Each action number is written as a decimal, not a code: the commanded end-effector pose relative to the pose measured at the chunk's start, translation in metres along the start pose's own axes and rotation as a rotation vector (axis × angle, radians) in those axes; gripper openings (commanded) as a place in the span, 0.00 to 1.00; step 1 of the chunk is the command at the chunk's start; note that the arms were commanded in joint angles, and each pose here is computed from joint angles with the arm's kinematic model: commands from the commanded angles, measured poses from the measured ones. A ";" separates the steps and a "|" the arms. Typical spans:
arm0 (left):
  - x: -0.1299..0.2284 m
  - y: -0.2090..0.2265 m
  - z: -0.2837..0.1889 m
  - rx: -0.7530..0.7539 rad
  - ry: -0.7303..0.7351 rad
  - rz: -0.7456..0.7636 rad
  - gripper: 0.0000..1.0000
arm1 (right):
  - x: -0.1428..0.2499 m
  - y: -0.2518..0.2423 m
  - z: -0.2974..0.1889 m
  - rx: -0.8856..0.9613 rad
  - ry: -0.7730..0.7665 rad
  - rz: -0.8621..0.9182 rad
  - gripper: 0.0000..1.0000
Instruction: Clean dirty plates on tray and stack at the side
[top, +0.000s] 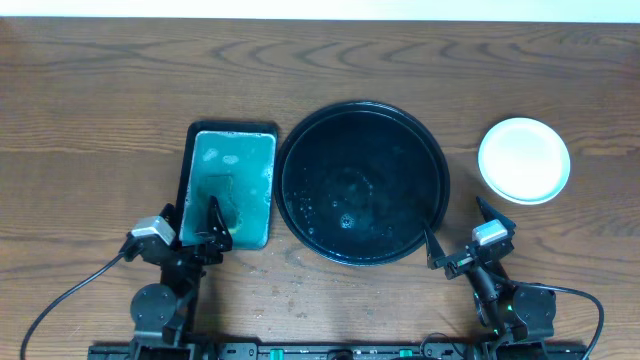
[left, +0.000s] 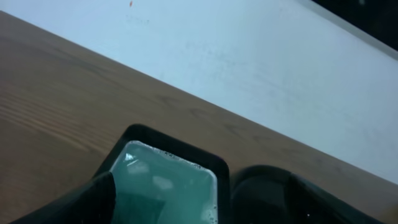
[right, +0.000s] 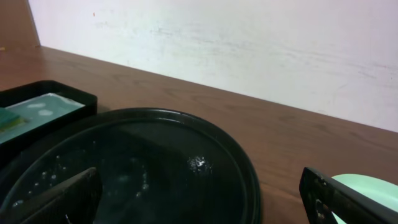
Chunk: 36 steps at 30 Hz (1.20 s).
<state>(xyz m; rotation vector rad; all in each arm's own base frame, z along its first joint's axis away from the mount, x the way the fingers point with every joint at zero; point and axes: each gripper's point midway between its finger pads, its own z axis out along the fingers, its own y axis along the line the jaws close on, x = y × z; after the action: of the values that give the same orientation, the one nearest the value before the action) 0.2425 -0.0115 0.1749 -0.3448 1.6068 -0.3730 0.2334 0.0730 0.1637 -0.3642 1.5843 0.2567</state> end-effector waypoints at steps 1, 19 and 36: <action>0.029 0.013 0.004 -0.024 0.067 0.016 0.87 | 0.000 -0.003 0.000 0.016 -0.002 -0.010 0.99; 0.035 0.016 0.003 -0.039 0.090 0.018 0.87 | 0.000 -0.003 0.000 0.016 -0.002 -0.010 0.99; 0.035 0.016 0.003 -0.039 0.090 0.018 0.87 | 0.000 -0.003 0.000 0.016 -0.002 -0.010 0.99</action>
<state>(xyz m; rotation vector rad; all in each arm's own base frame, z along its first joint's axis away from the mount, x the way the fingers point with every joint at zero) 0.2439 -0.0141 0.1535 -0.3430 1.6591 -0.3752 0.2334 0.0730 0.1639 -0.3642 1.5820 0.2563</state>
